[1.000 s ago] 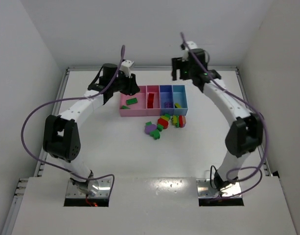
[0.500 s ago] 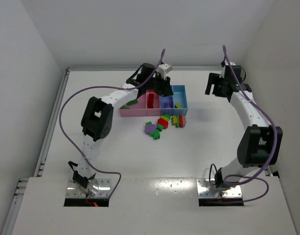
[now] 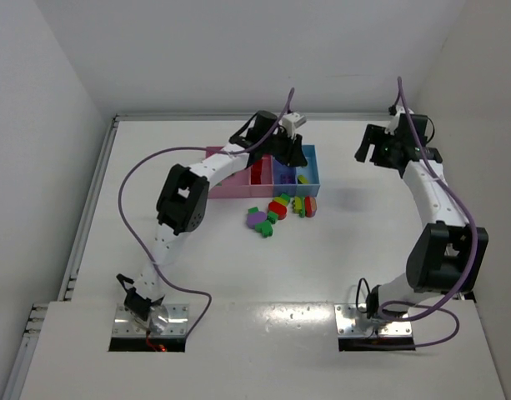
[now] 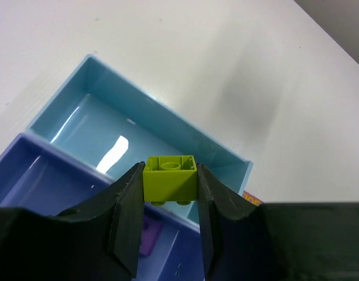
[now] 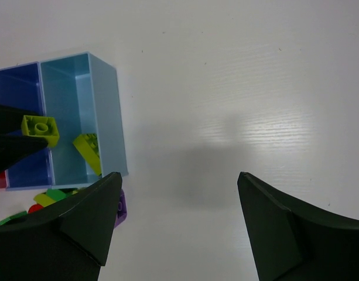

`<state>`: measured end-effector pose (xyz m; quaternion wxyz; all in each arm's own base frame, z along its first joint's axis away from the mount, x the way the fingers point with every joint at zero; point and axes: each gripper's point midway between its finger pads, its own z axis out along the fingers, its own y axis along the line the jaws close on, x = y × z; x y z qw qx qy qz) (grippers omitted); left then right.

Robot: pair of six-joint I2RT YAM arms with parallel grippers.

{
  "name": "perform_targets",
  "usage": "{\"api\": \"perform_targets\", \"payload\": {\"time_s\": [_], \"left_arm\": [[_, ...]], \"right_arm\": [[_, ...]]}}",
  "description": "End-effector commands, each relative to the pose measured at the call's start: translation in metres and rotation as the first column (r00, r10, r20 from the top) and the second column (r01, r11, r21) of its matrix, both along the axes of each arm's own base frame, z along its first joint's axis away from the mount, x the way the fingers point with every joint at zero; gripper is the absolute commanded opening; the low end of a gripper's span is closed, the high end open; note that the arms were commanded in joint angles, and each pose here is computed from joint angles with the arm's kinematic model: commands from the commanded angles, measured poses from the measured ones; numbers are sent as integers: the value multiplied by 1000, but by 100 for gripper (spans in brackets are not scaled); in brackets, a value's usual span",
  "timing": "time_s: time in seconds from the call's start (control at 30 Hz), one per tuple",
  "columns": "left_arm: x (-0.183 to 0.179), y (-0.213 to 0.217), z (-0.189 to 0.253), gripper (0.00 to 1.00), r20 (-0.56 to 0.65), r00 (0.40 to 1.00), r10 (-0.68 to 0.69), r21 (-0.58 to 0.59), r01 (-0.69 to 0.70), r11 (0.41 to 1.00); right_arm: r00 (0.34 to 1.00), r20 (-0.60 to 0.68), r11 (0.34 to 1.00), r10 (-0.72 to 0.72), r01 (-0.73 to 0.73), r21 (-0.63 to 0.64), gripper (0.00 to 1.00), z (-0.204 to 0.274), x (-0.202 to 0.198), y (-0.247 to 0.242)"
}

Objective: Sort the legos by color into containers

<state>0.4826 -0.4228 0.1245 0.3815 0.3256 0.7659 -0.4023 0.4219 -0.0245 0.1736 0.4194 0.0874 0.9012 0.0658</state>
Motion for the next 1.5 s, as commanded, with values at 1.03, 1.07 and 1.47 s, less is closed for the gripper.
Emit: {"api": "perform_targets", "payload": {"time_s": [1.03,1.07,1.47], "left_arm": [[-54,159,142,100,80,978,195,35,-198,980],[-57,167,132,100,55,983,178,42,-180,983],[-83,291,110,100,86,848,524,211,-529,822]], "right_arm": [[155,-10,150,988,-969,-196,75,-42,-118,190],[105,-15,99,994,-968,-231,75,-42,-120,195],[-55,-77,-47,995,-993,104,36,-70,-156,302]]}}
